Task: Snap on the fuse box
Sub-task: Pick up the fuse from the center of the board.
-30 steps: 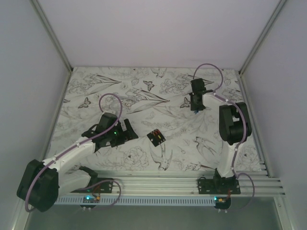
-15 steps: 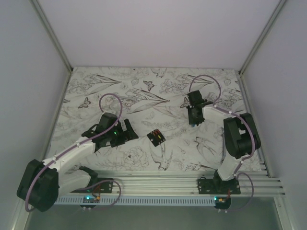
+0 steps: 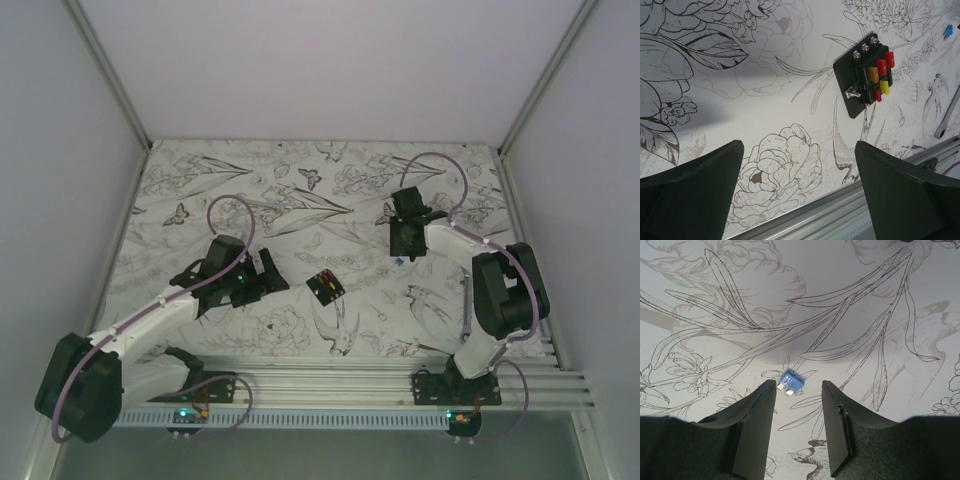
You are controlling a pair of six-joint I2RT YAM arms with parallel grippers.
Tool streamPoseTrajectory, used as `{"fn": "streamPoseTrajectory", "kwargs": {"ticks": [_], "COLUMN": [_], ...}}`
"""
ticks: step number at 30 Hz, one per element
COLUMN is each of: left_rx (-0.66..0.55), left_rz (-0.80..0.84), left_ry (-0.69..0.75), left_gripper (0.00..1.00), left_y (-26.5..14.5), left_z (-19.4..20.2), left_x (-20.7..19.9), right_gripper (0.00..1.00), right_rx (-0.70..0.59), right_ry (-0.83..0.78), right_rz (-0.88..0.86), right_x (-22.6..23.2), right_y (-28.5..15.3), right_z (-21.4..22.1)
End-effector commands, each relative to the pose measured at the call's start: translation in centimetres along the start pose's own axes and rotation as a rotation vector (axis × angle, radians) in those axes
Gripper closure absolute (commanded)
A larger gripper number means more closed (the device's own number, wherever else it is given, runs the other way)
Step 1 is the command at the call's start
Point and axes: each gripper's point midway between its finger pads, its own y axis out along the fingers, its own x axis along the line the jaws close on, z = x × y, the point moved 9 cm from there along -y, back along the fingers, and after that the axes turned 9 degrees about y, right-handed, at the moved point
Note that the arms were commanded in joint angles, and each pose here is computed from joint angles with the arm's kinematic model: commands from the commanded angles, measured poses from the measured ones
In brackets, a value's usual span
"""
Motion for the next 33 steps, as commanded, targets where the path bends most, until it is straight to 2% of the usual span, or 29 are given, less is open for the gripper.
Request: {"fn": "streamPoseTrajectory", "kwargs": {"ticks": [1,7,13,29,33], "left_rx": [0.007,0.004,0.007,0.007,0.012], "left_rz": [0.011,0.012,0.010,0.010,0.007], "left_ry": [0.003,0.003,0.007,0.005,0.004], "left_gripper": [0.00,0.01,0.01,0.00,0.01], "left_y": [-0.2,-0.3,-0.2,-0.2,-0.1], "left_z": [-0.3,-0.3,-0.3,-0.2,-0.2], "left_x": [-0.2,-0.2,-0.2,-0.1,-0.1], "right_gripper": [0.52,0.52,0.56,0.61,0.66], "right_rx": [0.004,0.020,0.029,0.040,0.048], "right_ry": [0.063,0.172,0.233,0.223,0.209], "right_rz": [0.013,0.047,0.093,0.067,0.082], "right_x": [0.6,0.8,0.7,1.9,2.0], "right_y": [0.0,0.3,0.9,2.2,2.4], "right_z": [0.1,0.7,1.4,1.4,1.5]}}
